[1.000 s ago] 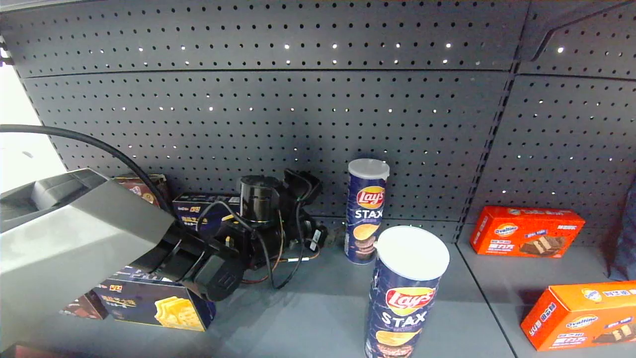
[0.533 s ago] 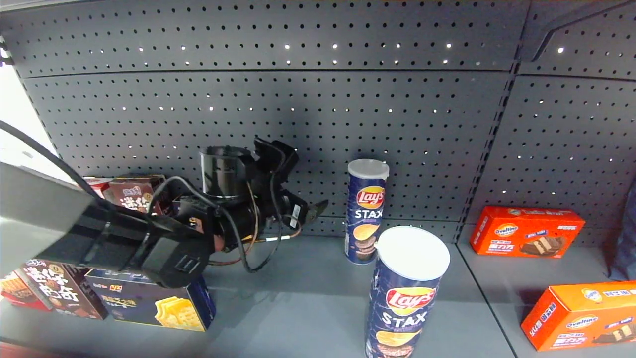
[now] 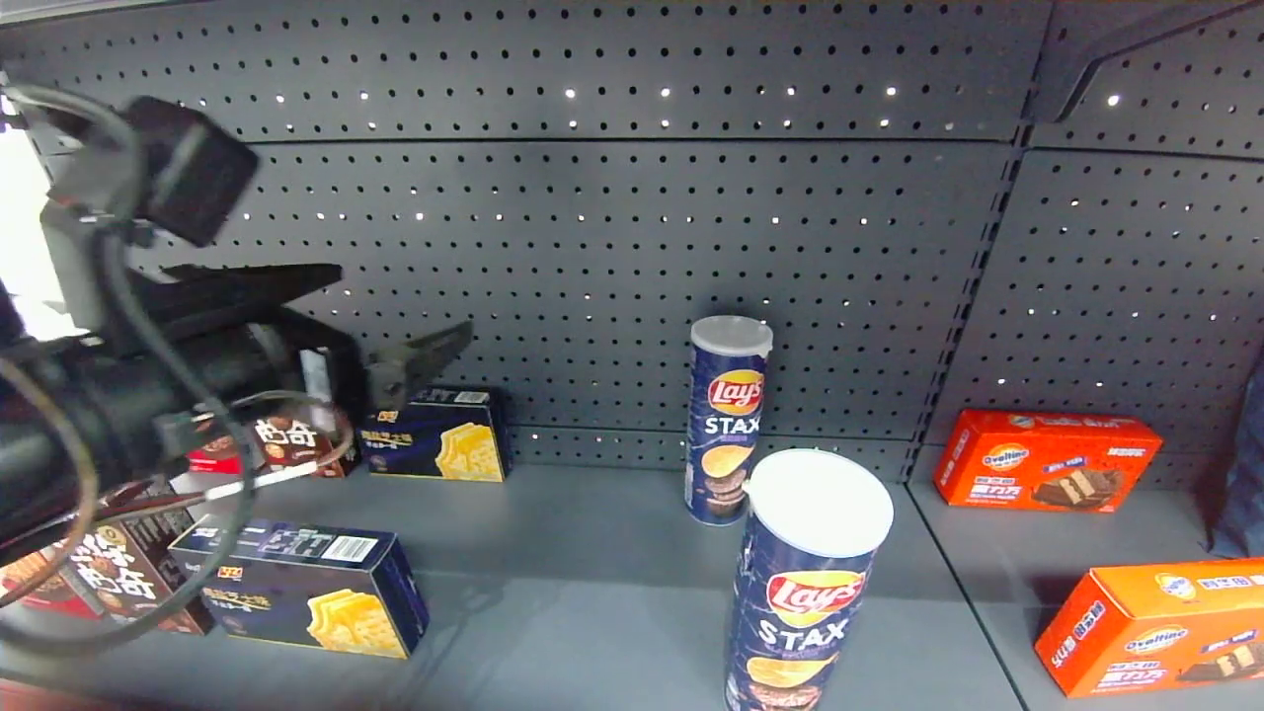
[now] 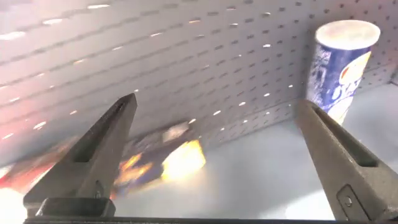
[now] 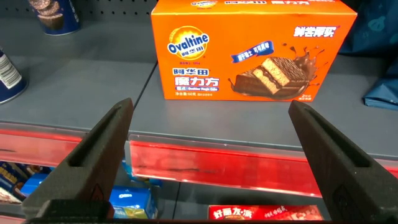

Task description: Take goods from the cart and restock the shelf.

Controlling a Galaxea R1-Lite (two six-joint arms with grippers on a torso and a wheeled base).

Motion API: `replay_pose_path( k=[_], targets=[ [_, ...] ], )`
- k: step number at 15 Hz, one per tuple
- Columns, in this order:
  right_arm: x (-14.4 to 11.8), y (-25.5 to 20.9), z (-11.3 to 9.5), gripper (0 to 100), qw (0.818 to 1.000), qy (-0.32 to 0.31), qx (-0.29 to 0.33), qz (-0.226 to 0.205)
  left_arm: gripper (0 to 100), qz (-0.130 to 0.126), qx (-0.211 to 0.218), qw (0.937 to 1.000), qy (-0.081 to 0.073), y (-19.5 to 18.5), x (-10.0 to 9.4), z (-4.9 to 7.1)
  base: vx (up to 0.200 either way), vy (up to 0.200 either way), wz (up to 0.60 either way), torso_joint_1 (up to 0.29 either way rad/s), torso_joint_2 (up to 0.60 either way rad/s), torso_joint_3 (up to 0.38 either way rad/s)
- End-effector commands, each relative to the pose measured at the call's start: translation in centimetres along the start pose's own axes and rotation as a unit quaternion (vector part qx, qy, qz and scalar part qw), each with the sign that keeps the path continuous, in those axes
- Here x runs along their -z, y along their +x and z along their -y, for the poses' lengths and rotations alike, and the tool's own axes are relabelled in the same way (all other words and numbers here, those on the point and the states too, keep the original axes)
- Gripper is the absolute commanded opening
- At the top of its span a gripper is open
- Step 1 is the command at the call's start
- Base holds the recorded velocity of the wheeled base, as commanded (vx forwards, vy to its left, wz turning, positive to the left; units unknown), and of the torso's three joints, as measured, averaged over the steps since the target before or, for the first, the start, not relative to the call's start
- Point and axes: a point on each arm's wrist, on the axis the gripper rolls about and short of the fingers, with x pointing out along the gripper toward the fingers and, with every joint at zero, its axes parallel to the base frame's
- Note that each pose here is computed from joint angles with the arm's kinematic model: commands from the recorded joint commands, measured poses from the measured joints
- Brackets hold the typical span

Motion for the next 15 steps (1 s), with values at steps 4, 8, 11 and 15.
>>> replay_pose_path(
  k=[4, 8, 11, 15],
  targets=[
    [0.0, 0.0, 0.0, 100, 1.0, 0.0, 0.0, -0.001, 100, 0.074, -0.092, 0.9929, -0.014, -15.9, 5.8, -1.2, 0.0, 0.0, 0.0, 0.0, 0.0, 0.0],
    [0.0, 0.0, 0.0, 100, 1.0, 0.0, 0.0, -0.001, 100, 0.06, -0.172, 0.9832, 0.013, -18.5, 10.6, -0.8, 0.0, 0.0, 0.0, 0.0, 0.0, 0.0],
    [0.0, 0.1, 0.0, 100, 1.0, -0.001, -0.012, -0.005, 100, 0.034, -0.192, 0.9803, 0.031, -18.6, 12.7, -0.5, 0.0, 0.0, 0.0, 0.0, 0.0, 0.0],
    [-7.7, -1.1, 0.1, 100, 0.997, 0.031, -0.004, 0.068, 100, 0.034, -0.191, 0.9804, 0.032, -18.6, 12.8, -0.5, 0.0, 0.0, 0.0, 0.0, 0.0, 0.0]
  ],
)
